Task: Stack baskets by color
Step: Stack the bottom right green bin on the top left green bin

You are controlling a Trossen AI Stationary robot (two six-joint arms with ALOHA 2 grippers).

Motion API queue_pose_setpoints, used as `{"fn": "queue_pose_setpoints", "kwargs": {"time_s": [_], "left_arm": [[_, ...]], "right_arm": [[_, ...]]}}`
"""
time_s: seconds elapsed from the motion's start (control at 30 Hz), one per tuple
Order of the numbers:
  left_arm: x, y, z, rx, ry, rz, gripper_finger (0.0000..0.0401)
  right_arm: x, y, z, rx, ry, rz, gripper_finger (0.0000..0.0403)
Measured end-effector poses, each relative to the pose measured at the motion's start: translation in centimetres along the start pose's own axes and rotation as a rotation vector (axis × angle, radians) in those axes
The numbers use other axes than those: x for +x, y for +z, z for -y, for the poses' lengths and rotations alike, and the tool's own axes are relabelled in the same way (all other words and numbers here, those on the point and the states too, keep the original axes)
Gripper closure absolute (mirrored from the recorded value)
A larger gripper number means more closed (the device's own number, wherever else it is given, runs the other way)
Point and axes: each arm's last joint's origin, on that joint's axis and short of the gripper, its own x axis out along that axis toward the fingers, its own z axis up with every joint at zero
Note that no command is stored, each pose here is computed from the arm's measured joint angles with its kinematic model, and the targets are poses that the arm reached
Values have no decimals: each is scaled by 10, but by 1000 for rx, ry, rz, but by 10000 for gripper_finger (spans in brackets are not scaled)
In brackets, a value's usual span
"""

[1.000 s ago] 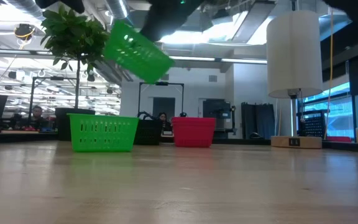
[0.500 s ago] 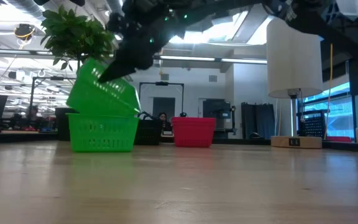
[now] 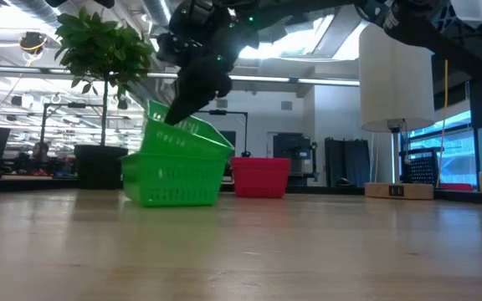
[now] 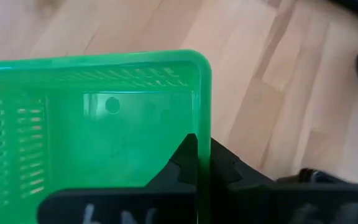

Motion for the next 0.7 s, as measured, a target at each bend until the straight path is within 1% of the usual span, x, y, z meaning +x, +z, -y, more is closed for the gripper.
{"fn": "queue_pose_setpoints", "kwargs": {"time_s": [0.23,0.37,0.7], "left_arm": [[0,0,0,0,0,0,401],[0,0,0,0,0,0,401],[0,0,0,0,0,0,401]], "right_arm": [[0,-4,-5,7,72,-35,403],[0,-5,-8,-31,94,-46,401],[1,-2,-14,-43,104,-46,350]]}}
